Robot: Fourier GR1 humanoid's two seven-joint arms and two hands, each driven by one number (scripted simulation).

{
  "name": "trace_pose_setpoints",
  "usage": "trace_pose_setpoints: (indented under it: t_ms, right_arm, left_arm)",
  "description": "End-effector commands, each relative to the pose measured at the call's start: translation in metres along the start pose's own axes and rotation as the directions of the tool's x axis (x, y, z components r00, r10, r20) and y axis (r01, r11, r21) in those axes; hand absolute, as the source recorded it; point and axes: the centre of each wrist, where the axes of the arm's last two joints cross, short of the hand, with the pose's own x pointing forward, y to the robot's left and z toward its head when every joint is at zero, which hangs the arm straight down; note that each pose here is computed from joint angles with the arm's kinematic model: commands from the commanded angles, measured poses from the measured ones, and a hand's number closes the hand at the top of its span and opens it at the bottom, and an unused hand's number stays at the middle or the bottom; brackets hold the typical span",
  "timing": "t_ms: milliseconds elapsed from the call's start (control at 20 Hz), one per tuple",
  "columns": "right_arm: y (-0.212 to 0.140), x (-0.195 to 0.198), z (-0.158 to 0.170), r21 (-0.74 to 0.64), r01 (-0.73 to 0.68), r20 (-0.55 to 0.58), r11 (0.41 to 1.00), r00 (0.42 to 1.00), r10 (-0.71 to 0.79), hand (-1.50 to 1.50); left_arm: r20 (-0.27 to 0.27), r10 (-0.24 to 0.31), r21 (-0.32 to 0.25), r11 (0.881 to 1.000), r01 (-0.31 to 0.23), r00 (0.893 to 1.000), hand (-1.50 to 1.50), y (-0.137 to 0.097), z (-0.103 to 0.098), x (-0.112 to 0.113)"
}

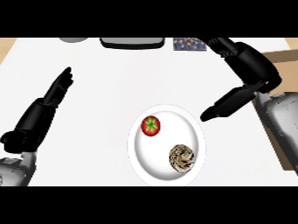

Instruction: Pick the tomato from the plate and place it in the cardboard box

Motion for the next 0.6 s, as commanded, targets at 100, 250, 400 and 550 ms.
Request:
trace_pose_setpoints:
  t_ms: [100, 250, 400, 550]
  right_arm:
    - [-0.014, -0.021, 0.005, 0.182, -0.237, 0.179, 0.954, 0.962, 0.205, -1.50]
    - [-0.005, -0.014, -0.020, 0.235, -0.361, 0.261, 0.902, 0.918, 0.299, -1.50]
    - [-0.002, -0.026, -0.016, 0.312, -0.427, 0.247, 0.849, 0.899, 0.362, -1.50]
    - [0.014, 0.004, -0.034, 0.425, -0.561, 0.262, 0.710, 0.827, 0.497, -1.50]
  left_arm:
    - [0.061, -0.024, -0.097, 0.995, 0.030, 0.998, 0.00, 0.008, -0.014, 0.001]
    - [0.066, -0.022, -0.100, 0.995, 0.029, 0.998, 0.00, 0.014, -0.021, -0.003]
    - [0.059, -0.021, -0.094, 0.995, 0.026, 0.998, 0.00, 0.008, -0.021, -0.005]
    - [0.031, -0.029, -0.095, 0.995, 0.032, 0.999, 0.00, 0.004, -0.016, -0.021]
